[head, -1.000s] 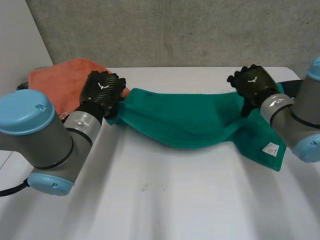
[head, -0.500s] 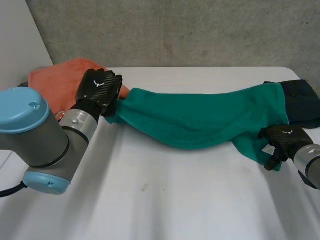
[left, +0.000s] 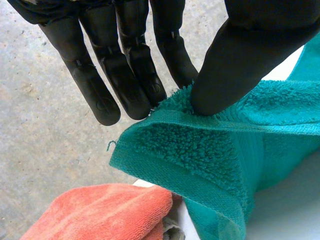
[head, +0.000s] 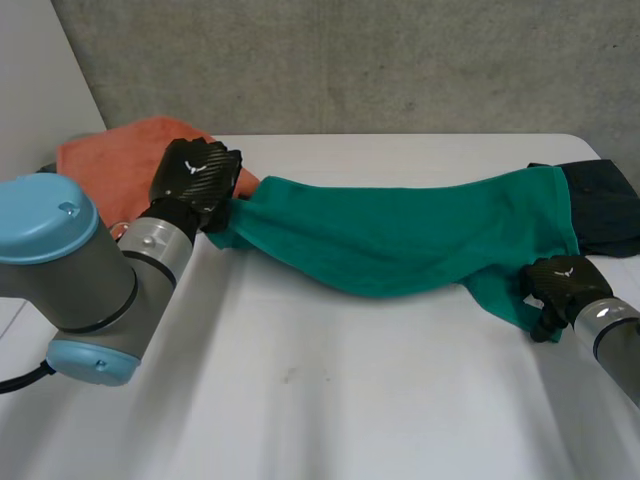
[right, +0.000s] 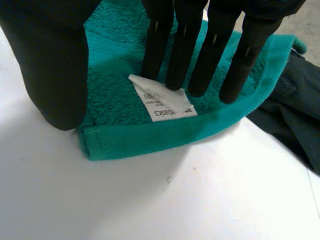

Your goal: Fold the laundry.

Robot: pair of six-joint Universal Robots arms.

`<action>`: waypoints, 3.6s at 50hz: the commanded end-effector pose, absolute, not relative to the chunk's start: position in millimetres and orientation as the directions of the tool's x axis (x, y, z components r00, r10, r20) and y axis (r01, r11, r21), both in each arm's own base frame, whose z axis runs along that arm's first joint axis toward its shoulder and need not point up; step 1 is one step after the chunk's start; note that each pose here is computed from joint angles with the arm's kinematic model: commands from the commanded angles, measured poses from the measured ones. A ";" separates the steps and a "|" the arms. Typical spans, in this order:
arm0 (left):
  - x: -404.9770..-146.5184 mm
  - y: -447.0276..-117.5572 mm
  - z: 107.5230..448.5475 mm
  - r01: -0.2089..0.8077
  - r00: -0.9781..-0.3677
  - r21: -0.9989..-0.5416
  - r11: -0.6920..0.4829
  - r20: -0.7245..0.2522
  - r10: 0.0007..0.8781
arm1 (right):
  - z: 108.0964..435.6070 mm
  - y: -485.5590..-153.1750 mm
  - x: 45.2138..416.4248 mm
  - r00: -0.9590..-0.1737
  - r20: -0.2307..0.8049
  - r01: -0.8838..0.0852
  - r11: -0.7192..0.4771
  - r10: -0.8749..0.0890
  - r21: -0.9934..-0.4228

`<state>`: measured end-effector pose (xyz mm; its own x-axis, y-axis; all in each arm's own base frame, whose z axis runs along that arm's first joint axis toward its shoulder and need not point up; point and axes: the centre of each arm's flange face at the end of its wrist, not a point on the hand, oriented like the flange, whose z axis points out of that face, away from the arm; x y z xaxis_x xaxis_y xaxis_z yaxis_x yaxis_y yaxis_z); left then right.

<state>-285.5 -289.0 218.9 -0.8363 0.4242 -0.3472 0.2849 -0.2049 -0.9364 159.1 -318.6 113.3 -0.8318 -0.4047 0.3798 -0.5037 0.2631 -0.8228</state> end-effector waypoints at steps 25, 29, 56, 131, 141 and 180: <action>-281.9 -290.5 221.4 0.286 -0.842 -0.937 -0.202 -0.346 0.414 | 116.1 -357.5 159.6 -0.832 0.417 -0.504 0.184 -0.366 -0.844; -273.9 -291.2 229.4 0.295 -0.848 -0.938 -0.183 -0.345 0.402 | 130.0 -353.8 159.1 -0.823 0.428 -0.518 0.185 -0.373 -0.836; -214.1 -220.5 289.9 0.516 -0.777 -0.857 -0.004 -0.470 0.420 | 286.1 -270.6 142.3 -0.560 0.675 -0.811 0.148 -0.481 -0.566; -204.2 -193.2 214.9 0.759 -0.577 -0.628 0.172 -0.527 0.624 | 207.0 -240.6 152.3 -0.396 0.653 -0.908 0.171 -0.645 -0.382; -235.4 -281.3 197.4 0.685 -0.648 -0.727 0.037 -0.586 0.486 | 176.6 -321.5 176.9 -0.540 0.684 -0.822 0.133 -0.490 -0.554; -278.3 -348.2 213.0 0.540 -0.775 -0.799 -0.265 -0.595 0.215 | 206.9 -393.0 213.3 -0.717 0.653 -0.645 -0.121 -0.246 -0.754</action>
<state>-281.7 -359.6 216.6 -0.7833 0.1895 -0.5921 0.5334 -0.2844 -0.7966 211.5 -408.8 206.3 -0.7155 -0.1437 0.6837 -0.6705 -0.1334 -0.7298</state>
